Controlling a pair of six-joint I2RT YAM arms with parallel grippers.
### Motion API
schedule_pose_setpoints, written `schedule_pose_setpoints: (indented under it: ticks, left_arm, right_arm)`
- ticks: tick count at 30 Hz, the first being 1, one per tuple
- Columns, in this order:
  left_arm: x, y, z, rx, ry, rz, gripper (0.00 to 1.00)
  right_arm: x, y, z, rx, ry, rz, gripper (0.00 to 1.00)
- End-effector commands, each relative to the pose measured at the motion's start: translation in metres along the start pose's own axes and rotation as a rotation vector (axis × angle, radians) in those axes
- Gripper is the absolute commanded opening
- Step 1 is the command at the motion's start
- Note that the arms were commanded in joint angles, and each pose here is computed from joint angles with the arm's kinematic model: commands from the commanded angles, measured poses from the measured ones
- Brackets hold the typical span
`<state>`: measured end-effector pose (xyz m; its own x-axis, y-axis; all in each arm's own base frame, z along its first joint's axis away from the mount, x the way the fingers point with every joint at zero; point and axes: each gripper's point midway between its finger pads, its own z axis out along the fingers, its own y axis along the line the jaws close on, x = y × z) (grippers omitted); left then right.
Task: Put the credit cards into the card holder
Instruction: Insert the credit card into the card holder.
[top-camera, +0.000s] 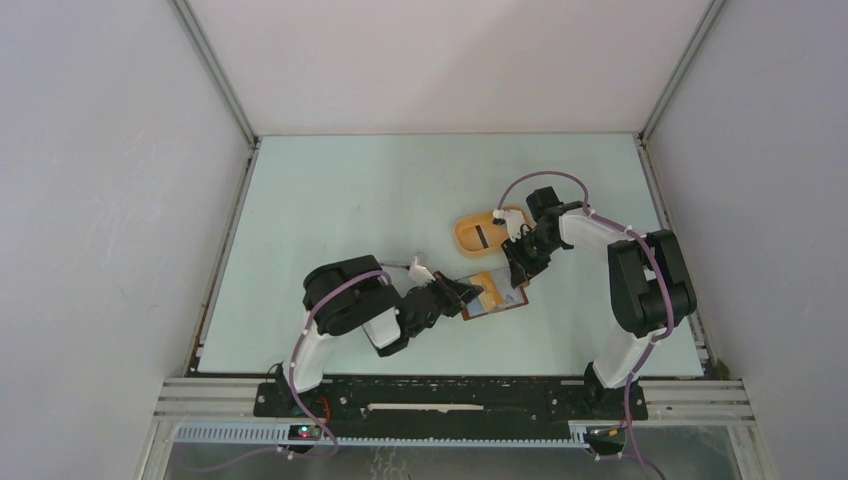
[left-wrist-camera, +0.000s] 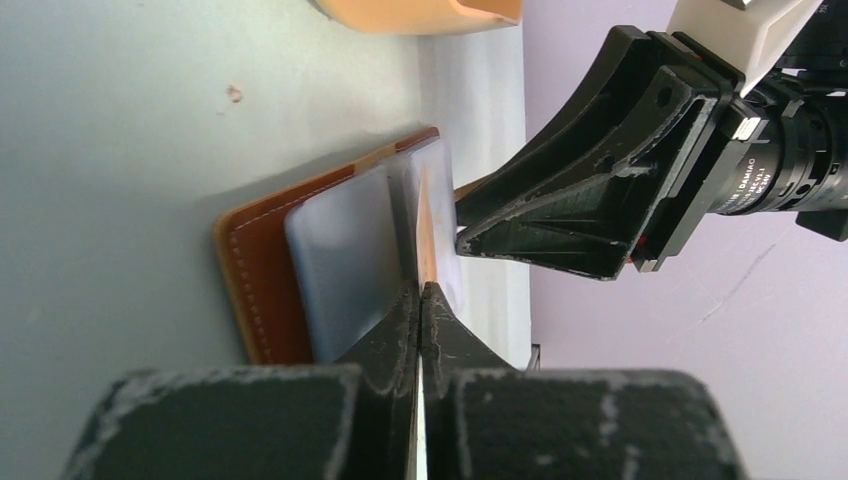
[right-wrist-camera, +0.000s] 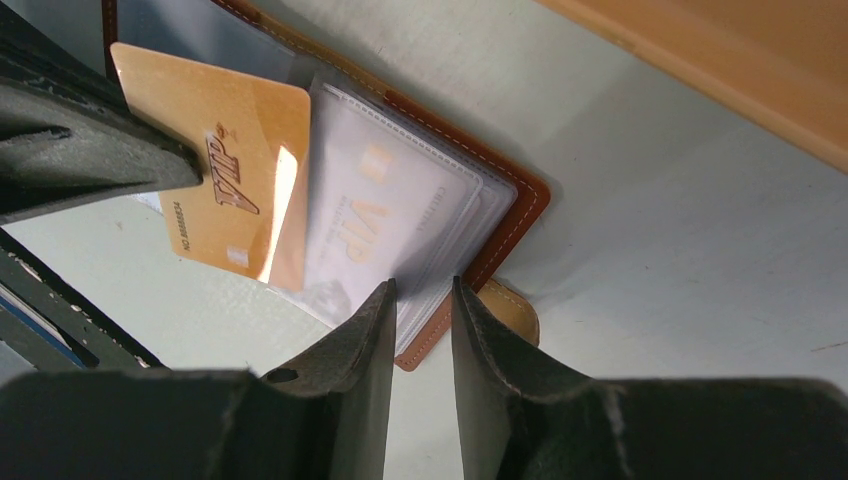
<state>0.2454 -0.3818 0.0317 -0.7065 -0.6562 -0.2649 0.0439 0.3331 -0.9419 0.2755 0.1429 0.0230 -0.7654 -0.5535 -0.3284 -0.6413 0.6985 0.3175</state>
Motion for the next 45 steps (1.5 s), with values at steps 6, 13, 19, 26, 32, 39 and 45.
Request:
schedule_pose_setpoints:
  ticks: [6, 13, 19, 26, 32, 39, 45]
  left_arm:
    - [0.014, 0.001, 0.003, -0.025, 0.056, -0.052, 0.00]
    - [0.010, 0.010, -0.003, -0.071, 0.038, -0.066, 0.00]
    - [0.011, 0.016, -0.008, -0.102, 0.046, -0.083, 0.00]
    - [0.015, 0.011, 0.000, -0.086, 0.073, -0.080, 0.00]
    - [0.017, 0.006, 0.008, -0.068, 0.091, -0.063, 0.00]
    - [0.023, 0.002, 0.018, -0.061, 0.121, -0.049, 0.02]
    - [0.027, 0.006, 0.025, -0.069, 0.140, -0.044, 0.09]
  right_arm:
    - [-0.012, -0.001, -0.009, 0.025, -0.035, -0.026, 0.35]
    - [-0.013, 0.000, -0.010, 0.023, -0.038, -0.028, 0.35]
    - [-0.013, 0.000, -0.011, 0.023, -0.039, -0.029, 0.35]
    - [-0.013, 0.001, -0.012, 0.024, -0.042, -0.030, 0.35]
    - [-0.014, 0.002, -0.012, 0.017, -0.046, -0.031, 0.35]
    - [-0.015, 0.004, -0.013, 0.007, -0.051, -0.034, 0.35]
    - [-0.017, 0.007, -0.016, 0.000, -0.065, -0.045, 0.37]
